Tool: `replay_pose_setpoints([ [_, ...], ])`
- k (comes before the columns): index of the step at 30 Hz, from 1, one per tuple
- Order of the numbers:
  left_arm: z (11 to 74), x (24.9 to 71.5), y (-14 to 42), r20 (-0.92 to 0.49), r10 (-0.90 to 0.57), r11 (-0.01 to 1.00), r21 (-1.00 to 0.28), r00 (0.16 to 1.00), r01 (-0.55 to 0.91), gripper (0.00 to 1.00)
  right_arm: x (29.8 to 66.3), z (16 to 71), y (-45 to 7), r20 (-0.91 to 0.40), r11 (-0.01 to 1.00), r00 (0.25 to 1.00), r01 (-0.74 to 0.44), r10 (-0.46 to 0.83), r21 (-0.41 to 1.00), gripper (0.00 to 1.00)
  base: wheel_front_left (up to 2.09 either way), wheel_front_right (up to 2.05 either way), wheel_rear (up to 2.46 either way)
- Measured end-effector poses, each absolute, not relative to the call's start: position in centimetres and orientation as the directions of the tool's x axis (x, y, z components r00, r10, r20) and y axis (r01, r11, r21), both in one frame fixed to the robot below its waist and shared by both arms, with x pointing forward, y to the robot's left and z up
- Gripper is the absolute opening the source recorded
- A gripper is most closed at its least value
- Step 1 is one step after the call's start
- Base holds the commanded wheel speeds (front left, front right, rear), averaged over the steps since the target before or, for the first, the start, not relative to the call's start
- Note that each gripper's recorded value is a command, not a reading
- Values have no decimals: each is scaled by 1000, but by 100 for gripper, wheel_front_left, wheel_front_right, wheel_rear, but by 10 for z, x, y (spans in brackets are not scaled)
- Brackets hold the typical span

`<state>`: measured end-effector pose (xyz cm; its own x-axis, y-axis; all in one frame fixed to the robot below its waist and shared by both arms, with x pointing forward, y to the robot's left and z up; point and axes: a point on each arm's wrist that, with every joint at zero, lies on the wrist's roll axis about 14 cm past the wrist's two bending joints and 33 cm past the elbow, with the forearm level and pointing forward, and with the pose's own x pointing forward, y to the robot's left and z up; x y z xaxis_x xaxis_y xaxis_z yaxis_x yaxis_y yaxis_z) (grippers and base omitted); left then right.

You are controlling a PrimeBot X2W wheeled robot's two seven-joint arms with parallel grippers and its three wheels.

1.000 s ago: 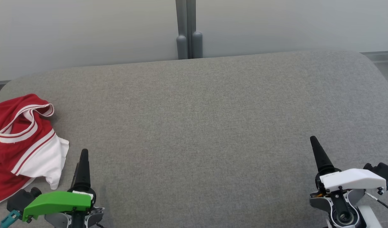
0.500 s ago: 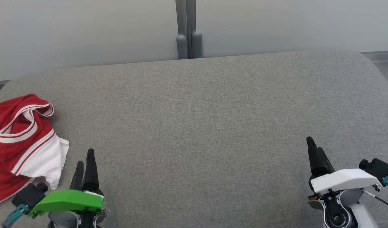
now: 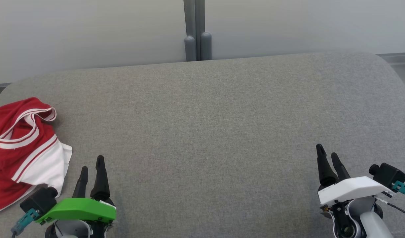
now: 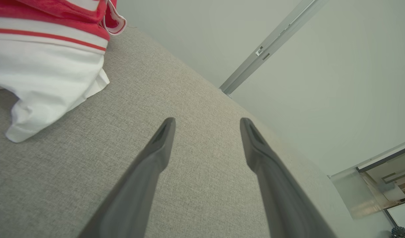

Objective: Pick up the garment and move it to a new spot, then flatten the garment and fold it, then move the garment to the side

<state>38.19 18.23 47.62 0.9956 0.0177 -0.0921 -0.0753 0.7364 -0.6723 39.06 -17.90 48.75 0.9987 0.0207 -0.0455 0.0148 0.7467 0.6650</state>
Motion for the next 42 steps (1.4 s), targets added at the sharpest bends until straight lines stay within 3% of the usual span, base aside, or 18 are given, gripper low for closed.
replay_pose_setpoints([
  [14, 478, 382, 179, -72, 12, 826, -562, 997, -50, 100, 391, 487, -177, -34, 826, 999, 1, 23, 563, 100, 0, 0, 0],
  [42, 475, 380, 170, -56, -7, 963, -269, 998, -9, 100, 393, 499, -164, 27, 968, 995, -102, 98, 230, 100, 0, 0, 0],
])
